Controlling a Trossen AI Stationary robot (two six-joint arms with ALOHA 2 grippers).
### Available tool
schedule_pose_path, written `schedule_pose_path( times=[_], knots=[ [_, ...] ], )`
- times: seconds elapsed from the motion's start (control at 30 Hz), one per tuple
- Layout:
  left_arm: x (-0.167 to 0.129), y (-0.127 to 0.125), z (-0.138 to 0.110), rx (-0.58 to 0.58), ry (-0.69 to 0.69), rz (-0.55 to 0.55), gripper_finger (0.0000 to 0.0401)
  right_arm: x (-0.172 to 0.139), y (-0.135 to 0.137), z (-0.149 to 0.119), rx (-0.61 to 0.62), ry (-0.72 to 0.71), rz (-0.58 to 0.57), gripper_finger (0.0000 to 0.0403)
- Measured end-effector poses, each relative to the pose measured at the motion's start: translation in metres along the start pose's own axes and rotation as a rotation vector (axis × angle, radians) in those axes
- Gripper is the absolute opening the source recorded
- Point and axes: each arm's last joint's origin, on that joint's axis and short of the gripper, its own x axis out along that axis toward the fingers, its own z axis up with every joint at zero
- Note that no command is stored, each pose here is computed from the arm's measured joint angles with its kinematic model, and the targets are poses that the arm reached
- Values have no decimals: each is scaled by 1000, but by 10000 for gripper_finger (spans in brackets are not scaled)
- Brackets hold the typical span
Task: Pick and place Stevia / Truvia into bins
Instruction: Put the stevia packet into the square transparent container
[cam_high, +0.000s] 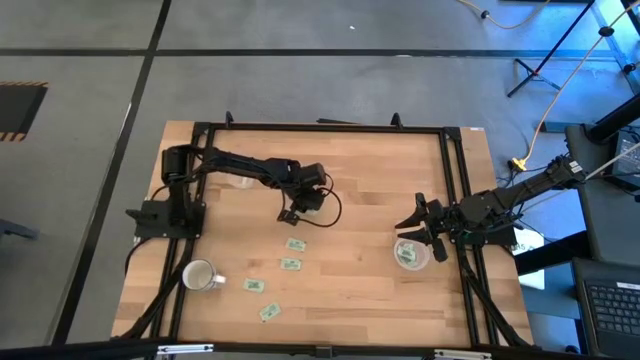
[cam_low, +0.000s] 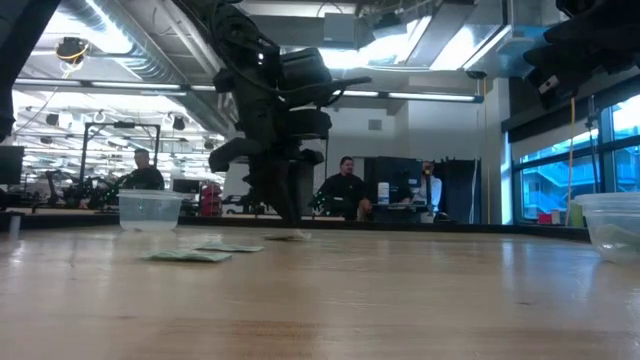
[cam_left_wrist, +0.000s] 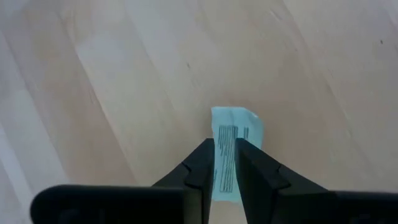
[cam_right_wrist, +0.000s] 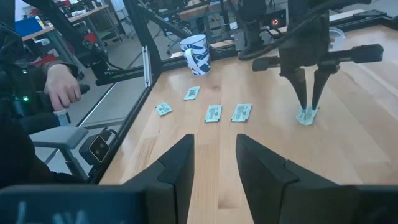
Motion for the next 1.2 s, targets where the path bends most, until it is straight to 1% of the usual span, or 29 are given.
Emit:
schedule_pose_path(
  times=[0.13, 0.53, 0.6, 0.77, 0.87, 0.97, 1.07, 1.2],
  knots=[
    [2, 0, 0, -14, -4, -12, 58, 0, 0, 0, 1, 0, 0, 123],
    [3, 2, 3, -21, -42, 13, 60, 0, 0, 0, 1, 1, 0, 123],
    [7, 3, 4, -36, -44, 28, 65, 0, 0, -1, -1, 6, -2, 123],
    [19, 1, 0, -45, -18, -13, 89, 0, 0, -1, -1, 15, -5, 123],
    [22, 1, -1, -26, -11, -20, 103, 0, -1, -2, -3, 24, -7, 123],
    [22, 0, -2, -14, 2, -25, 108, 0, -1, -4, -5, 36, -12, 123],
    [23, 0, -2, 7, 4, -27, 99, 0, -2, -5, -7, 47, -16, 123],
    [23, -1, -2, 42, 5, -34, 70, 0, -2, -5, -7, 48, -16, 123]
  ],
)
